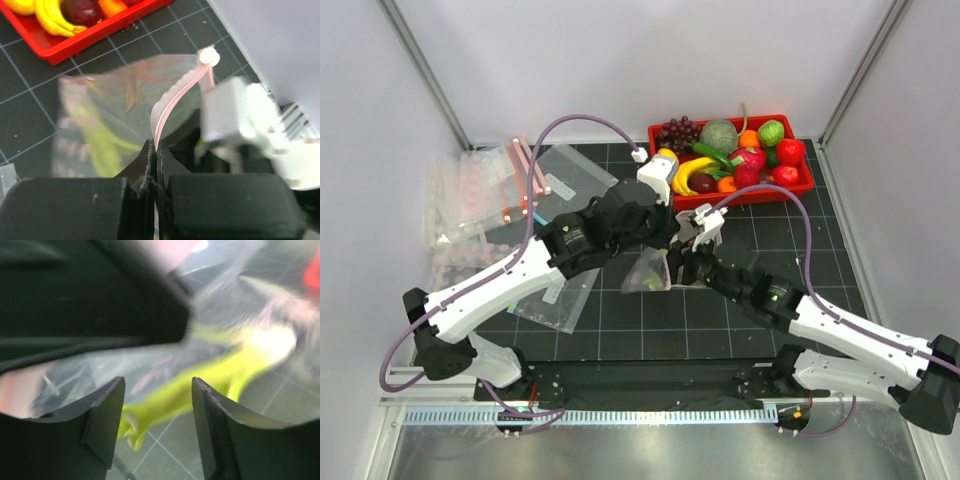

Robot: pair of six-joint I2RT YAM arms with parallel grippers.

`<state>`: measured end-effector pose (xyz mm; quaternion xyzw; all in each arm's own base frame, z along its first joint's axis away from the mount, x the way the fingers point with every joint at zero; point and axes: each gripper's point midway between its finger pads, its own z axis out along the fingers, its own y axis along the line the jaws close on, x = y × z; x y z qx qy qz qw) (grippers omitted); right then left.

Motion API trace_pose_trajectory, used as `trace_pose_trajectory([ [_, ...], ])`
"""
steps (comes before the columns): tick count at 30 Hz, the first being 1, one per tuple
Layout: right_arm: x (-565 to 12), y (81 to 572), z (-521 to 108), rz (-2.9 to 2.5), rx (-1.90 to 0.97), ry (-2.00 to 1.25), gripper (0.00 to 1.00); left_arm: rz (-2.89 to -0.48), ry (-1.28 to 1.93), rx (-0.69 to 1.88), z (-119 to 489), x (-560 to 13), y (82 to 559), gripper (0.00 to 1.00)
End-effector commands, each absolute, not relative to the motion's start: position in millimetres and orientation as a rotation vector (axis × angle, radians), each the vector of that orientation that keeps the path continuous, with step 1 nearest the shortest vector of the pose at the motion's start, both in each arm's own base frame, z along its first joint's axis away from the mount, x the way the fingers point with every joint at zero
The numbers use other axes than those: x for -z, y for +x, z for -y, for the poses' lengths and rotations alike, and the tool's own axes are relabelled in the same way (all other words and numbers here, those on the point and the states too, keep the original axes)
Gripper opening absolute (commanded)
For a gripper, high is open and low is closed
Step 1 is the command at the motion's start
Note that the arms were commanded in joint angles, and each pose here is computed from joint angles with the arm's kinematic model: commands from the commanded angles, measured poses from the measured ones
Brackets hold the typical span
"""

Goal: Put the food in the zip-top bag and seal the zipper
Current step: Place the fake vegetable in the zipper food storage bag, then adjust the zipper food storage bag at the center of the board.

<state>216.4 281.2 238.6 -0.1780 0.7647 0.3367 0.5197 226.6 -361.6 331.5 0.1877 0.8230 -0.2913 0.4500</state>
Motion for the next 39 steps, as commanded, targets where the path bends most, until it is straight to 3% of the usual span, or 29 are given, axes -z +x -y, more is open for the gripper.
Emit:
trace_pose_trajectory([
  [1,-264,223,-264,-1.758,-0.809,-0.271,0.63,-1.941,0.443,0.748,354,-347,236,0.0],
  [13,-269,226,-232,-1.776,-0.687,-0.196,0.69,-1.952,0.273,0.535,305,-305,259,0.0],
  [22,-262,234,-220,-1.798,-0.599,-0.137,0.73,-1.974,0.203,0.541,290,-293,271,0.0],
  [39,-220,229,-251,-1.991,-0.616,-0.259,0.6,-1.954,0.133,0.411,264,-291,281,0.0],
])
